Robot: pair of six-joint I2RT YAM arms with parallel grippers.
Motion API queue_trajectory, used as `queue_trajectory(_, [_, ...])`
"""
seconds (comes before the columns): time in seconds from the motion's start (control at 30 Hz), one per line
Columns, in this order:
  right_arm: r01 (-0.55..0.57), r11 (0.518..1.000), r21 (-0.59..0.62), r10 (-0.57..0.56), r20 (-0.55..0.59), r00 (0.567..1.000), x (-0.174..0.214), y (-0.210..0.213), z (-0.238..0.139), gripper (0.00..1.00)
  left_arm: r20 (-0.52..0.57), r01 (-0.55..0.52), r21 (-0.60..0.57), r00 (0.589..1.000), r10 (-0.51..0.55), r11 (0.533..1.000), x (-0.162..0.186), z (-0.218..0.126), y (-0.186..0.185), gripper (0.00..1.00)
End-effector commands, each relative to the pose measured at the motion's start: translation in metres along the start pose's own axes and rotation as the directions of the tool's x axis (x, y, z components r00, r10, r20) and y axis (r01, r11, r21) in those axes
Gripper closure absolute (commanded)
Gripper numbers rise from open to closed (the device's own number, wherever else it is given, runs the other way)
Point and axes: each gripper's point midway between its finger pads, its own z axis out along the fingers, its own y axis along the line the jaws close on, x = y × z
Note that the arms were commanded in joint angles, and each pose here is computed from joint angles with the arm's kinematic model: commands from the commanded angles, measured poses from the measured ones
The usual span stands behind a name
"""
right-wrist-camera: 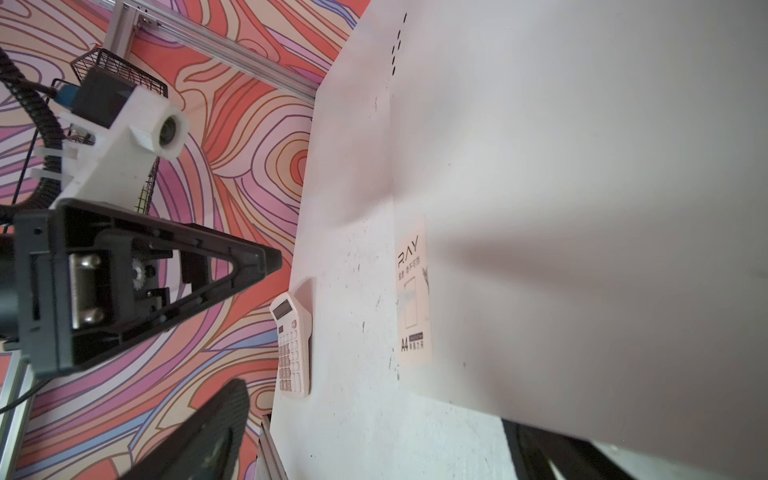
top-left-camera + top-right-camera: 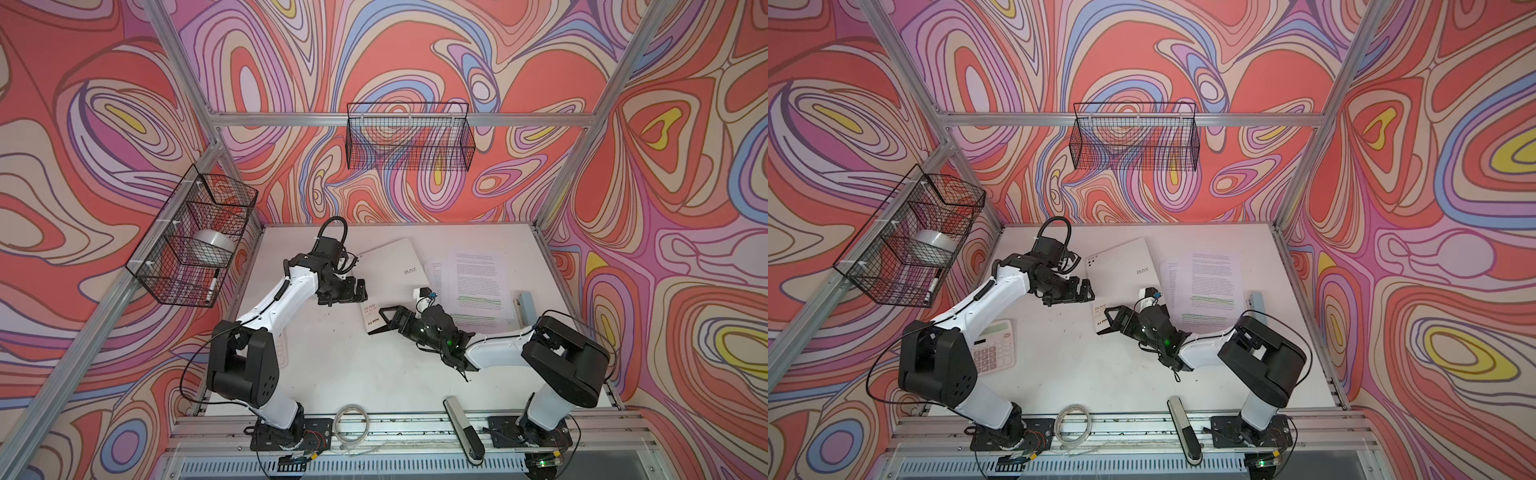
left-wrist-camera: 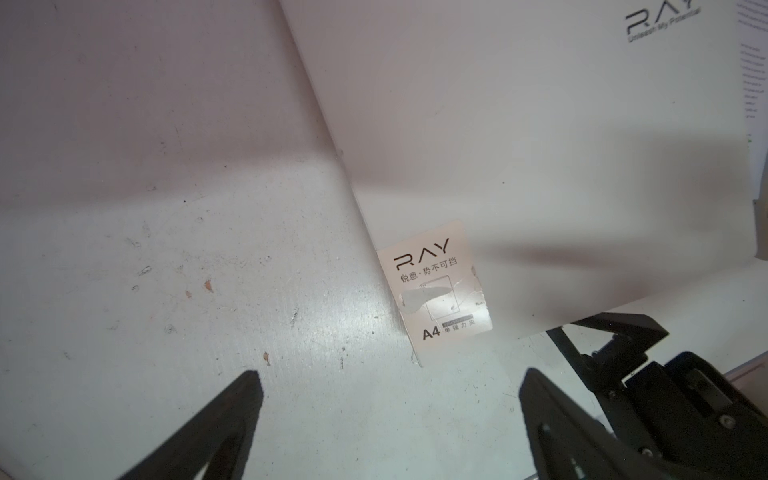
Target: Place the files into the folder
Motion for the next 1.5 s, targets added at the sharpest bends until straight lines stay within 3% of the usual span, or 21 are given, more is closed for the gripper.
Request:
queue_trajectory(0.0, [0.043,0.999,-0.017,-0.042,0.042,0.998,-0.011,0.007,0.004,0.02,0.005,0.014,0.010,1.000,-0.014,1.000,0.005,-0.003,-0.001,0.02])
queue_trajectory(0.47, [0.239,0.966,0.097,-0.241,0.012,0.970,-0.021,0.011,0.007,0.02,0.010,0.026,0.023,1.000,-0.027,0.999,0.004,-0.001,-0.002,0.01])
queue_trajectory(0.83, [0.323,0.936,0.142,-0.332,0.040,0.943,-0.034,0.017,0.006,0.02,0.026,0.035,0.036,0.999,-0.036,0.999,0.003,-0.002,-0.003,0.00])
queue_trajectory(1.47, [0.490,0.864,0.110,-0.493,-0.005,0.870,-0.045,0.061,0.016,0.02,0.095,0.124,0.137,0.986,-0.138,0.983,-0.020,-0.032,0.004,0.00])
